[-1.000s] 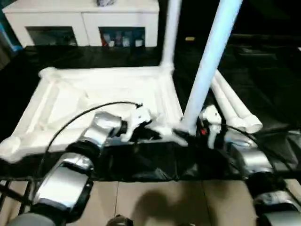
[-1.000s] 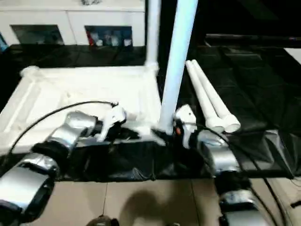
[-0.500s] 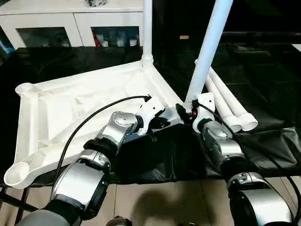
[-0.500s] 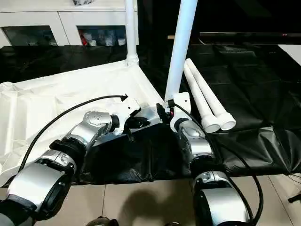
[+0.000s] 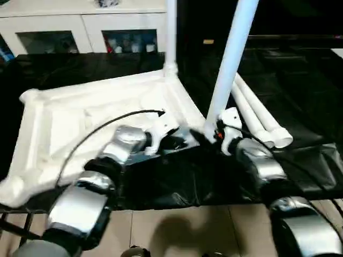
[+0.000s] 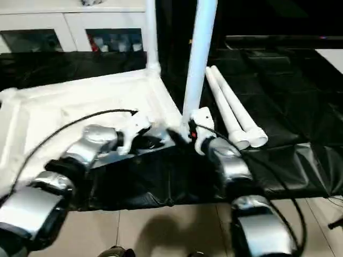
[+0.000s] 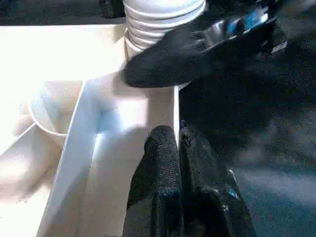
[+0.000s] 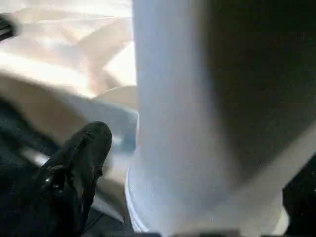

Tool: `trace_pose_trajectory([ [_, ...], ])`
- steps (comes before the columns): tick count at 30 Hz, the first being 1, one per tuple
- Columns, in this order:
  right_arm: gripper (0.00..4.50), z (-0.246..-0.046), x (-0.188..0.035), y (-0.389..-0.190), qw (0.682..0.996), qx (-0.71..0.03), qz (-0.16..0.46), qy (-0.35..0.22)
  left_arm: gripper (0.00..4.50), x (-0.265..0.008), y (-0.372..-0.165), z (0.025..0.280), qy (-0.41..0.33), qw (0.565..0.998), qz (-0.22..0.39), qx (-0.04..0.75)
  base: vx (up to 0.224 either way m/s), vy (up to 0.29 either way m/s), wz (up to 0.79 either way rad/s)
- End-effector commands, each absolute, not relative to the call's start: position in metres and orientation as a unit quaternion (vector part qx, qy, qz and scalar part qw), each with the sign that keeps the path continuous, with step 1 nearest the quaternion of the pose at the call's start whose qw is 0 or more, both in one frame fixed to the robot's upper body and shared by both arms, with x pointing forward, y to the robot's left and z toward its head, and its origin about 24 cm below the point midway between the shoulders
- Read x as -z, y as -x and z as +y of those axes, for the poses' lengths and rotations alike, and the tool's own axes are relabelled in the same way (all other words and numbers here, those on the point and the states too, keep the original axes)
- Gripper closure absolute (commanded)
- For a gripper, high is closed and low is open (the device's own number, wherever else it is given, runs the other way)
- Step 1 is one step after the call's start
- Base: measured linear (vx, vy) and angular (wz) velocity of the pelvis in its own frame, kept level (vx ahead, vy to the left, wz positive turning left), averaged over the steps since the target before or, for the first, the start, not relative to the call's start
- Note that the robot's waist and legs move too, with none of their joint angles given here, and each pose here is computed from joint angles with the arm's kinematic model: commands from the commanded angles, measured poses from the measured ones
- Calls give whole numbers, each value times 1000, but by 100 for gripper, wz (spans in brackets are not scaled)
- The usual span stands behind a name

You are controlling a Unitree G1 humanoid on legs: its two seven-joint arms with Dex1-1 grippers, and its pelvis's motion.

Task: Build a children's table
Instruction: Insert table leg to table base

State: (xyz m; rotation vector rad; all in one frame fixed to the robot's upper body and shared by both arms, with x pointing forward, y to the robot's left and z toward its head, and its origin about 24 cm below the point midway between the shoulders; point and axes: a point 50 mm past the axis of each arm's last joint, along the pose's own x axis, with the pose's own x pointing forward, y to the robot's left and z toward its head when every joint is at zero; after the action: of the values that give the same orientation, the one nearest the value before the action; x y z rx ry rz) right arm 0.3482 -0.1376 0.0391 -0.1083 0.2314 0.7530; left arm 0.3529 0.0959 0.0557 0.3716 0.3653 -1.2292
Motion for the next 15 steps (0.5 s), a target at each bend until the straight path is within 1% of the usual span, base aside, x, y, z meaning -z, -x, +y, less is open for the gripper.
trace_pose_trajectory([
  [1, 13, -133, -38, -342, 894, -425, 124, 66, 450, -60, -347, 86, -172, 754, 147, 616, 0, 0, 0],
  [2, 13, -135, -39, -338, 881, -451, 126, 69, 450, -60, -346, 88, -173, 747, 150, 624, 0, 0, 0],
  [3, 13, -136, -39, -337, 878, -456, 126, 70, 450, -60, -346, 89, -173, 745, 150, 626, 0, 0, 0],
  [5, 13, -140, -41, -331, 853, -502, 130, 68, 450, -60, -343, 93, -173, 730, 151, 644, 0, 0, 0],
  [6, 13, -144, -44, -323, 824, -545, 137, 67, 450, -61, -341, 97, -173, 714, 151, 662, 0, 0, 0],
  [7, 13, -145, -45, -321, 815, -559, 139, 69, 450, -61, -340, 98, -175, 710, 151, 665, 0, 0, 0],
  [8, 13, -145, -45, -321, 815, -559, 139, 69, 450, -61, -340, 98, -175, 710, 151, 665, 0, 0, 0],
  [9, 13, -146, -47, -318, 802, -576, 141, 73, 450, -62, -340, 100, -179, 704, 152, 670, 0, 0, 0],
  [11, 13, -148, -49, -314, 788, -593, 146, 73, 450, -62, -338, 103, -180, 694, 155, 680, 0, 0, 0],
  [12, 40, -149, -50, -311, 776, -608, 152, 71, 450, -61, -337, 105, -180, 684, 157, 689, 0, 0, 0],
  [13, 40, -149, -50, -311, 774, -611, 153, 71, 450, -61, -336, 105, -180, 683, 158, 690, 0, 0, 0],
  [14, 40, -149, -50, -308, 764, -622, 159, 70, 450, -61, -335, 106, -179, 673, 161, 700, 0, 0, 0],
  [15, 53, -150, -50, -305, 754, -632, 165, 71, 450, -61, -333, 107, -177, 664, 163, 707, 0, 0, 0],
])
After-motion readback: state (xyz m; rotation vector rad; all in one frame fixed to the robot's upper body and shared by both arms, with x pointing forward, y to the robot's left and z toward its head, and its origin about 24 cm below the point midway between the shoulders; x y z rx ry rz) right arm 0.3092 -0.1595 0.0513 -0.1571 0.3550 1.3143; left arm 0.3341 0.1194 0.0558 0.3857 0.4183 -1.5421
